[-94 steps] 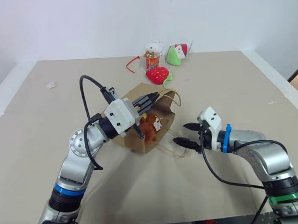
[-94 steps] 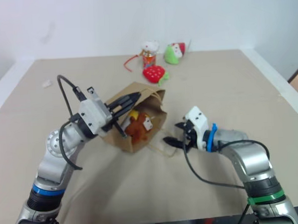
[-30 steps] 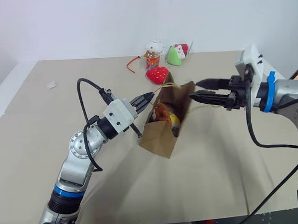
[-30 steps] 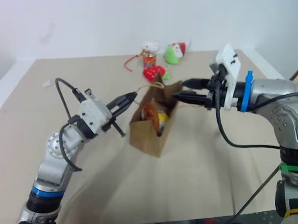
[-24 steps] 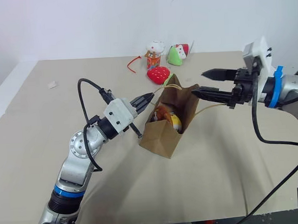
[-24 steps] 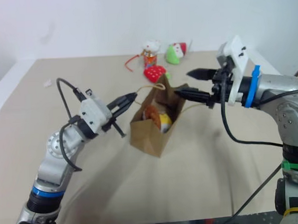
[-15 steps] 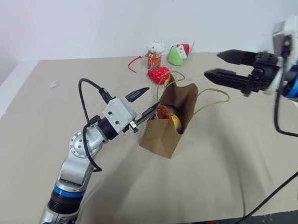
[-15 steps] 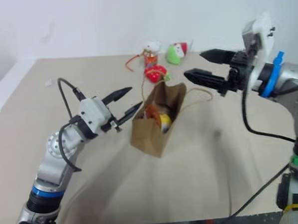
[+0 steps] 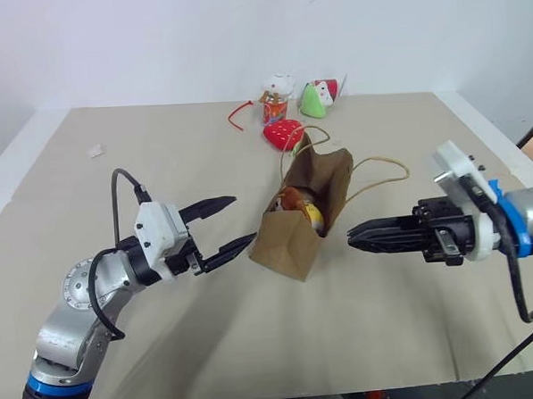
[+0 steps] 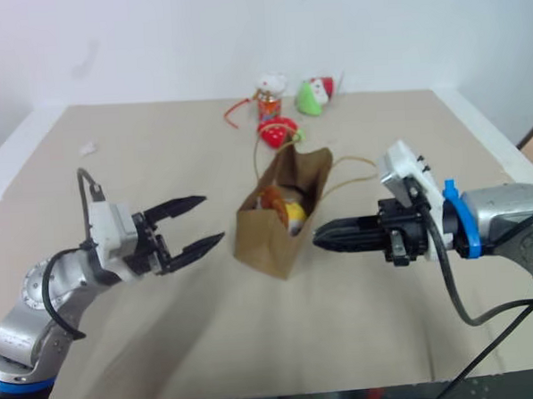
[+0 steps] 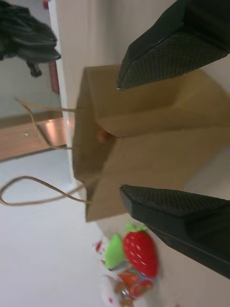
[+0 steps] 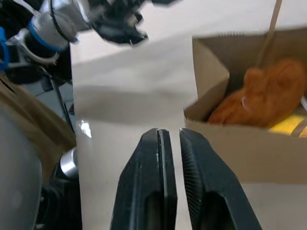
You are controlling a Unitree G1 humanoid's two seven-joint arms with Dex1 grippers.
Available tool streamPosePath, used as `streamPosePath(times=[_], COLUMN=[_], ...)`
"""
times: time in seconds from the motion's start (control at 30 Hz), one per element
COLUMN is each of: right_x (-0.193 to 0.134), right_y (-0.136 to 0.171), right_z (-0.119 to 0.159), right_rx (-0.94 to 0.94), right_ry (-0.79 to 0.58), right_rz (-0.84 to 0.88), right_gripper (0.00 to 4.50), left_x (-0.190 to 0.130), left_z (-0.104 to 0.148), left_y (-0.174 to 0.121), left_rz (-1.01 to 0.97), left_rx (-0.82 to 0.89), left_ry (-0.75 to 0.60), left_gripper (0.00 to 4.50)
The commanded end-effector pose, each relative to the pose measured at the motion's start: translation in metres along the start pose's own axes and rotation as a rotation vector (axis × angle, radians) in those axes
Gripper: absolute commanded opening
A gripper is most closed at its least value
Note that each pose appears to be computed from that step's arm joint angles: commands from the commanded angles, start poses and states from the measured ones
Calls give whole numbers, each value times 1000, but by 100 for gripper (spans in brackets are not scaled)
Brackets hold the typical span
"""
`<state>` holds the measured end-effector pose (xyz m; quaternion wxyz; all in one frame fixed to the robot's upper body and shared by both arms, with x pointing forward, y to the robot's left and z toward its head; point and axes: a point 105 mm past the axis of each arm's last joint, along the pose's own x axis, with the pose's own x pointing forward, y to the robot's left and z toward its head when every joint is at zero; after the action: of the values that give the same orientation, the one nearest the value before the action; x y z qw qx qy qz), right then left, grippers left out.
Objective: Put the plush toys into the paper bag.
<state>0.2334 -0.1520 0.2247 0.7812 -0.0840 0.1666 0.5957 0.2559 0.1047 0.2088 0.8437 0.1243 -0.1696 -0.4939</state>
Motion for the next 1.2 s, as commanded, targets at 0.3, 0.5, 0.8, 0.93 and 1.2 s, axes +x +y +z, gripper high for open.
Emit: streamPosePath(times=[0.3, 0.5, 0.8, 0.93, 1.2], right_x=[34, 50, 62, 67, 77], right_y=[-16, -18, -19, -21, -27], right_z=[4, 17, 14, 13, 19], right_rx=[-212, -261, -271, -286, -322], right_ry=[-30, -70, -59, -60, -84], right_rz=[-43, -42, -33, -34, -52], right_gripper=[6, 0, 0, 0, 0], left_x=[19, 21, 27, 34, 41], left_z=[-7, -6, -11, -12, -3], left_y=[-16, -13, -3, -5, -18], left_rz=[-170, -179, -70, -51, -103], left_rx=[-38, -34, -132, -210, -262], left_ry=[38, 40, 49, 55, 50], left_gripper=[324, 376, 437, 437, 437])
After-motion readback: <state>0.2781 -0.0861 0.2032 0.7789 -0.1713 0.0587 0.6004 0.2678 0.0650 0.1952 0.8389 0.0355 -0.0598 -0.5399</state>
